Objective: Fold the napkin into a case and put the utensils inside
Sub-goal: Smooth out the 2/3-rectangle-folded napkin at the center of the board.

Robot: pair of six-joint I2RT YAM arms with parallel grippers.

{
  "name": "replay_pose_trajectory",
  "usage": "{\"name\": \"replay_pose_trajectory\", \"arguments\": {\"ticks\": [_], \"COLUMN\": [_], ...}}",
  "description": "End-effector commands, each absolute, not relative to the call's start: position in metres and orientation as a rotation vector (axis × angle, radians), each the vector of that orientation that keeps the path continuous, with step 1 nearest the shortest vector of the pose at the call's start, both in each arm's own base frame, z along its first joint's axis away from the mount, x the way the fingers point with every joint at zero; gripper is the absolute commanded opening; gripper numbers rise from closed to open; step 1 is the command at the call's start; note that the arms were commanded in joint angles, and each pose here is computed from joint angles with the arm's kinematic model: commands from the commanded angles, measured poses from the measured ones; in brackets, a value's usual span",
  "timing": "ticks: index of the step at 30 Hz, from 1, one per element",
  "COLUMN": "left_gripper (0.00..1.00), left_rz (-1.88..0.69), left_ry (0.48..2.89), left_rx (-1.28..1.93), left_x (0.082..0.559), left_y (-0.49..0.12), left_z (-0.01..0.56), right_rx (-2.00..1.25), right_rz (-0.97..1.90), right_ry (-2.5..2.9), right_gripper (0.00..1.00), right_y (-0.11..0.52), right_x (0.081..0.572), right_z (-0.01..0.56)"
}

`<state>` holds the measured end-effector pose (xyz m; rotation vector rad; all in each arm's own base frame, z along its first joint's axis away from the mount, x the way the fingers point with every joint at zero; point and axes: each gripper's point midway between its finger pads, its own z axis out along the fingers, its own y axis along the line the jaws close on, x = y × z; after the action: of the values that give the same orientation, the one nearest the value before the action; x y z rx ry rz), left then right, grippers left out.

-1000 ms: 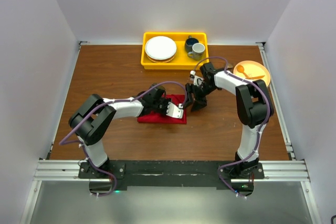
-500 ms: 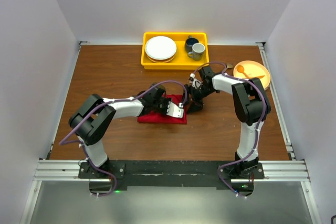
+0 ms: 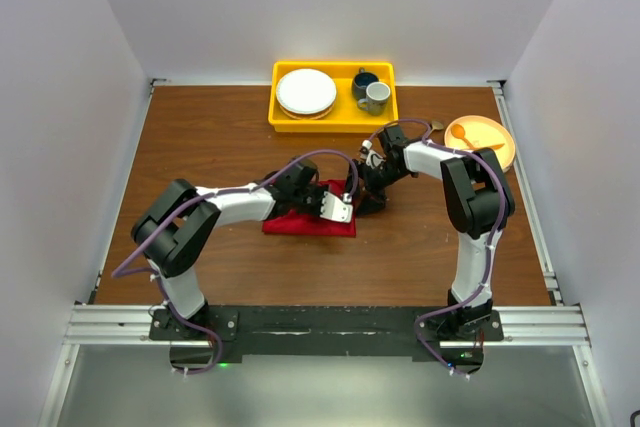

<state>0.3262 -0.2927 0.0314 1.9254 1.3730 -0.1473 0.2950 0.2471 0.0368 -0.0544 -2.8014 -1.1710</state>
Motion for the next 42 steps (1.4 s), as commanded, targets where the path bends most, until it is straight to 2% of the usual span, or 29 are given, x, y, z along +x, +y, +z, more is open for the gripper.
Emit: {"name": "replay_pose_trajectory", "arguments": {"ticks": [1, 11, 17, 26, 37, 40, 42], "left_gripper": [0.0, 0.0, 0.0, 0.0, 0.0, 0.0, 0.0], "left_rz": [-0.194, -0.227, -0.217, -0.224, -0.214, -0.217, -0.221], "left_ry": [1.315, 1.315, 1.327, 1.333, 1.336, 1.338, 1.337], "left_rx": [1.888, 1.964, 2.008, 2.01, 2.007, 2.007, 2.005], "left_x": [0.325, 0.305, 0.296, 0.296, 0.297, 0.297, 0.297], "left_y": [-0.312, -0.303, -0.292, -0.292, -0.292, -0.292, -0.292], "left_z": [0.054, 0.029, 0.012, 0.007, 0.007, 0.007, 0.008], "right_rx": [-0.053, -0.022, 0.159, 0.202, 0.088, 0.083, 0.074], "right_rz": [-1.166, -1.169, -1.172, -1.15, -1.055, -1.061, -1.054], "right_ry": [-2.807, -2.826, -2.924, -3.081, -3.038, -3.027, -3.034], "right_gripper": [0.71, 0.72, 0.7, 0.53, 0.4, 0.33, 0.32], "right_y": [0.251, 0.25, 0.244, 0.233, 0.23, 0.232, 0.231], "right_x": [0.298, 0.303, 0.319, 0.355, 0.35, 0.349, 0.35], "right_z": [0.032, 0.036, 0.071, 0.105, 0.068, 0.065, 0.06]}}
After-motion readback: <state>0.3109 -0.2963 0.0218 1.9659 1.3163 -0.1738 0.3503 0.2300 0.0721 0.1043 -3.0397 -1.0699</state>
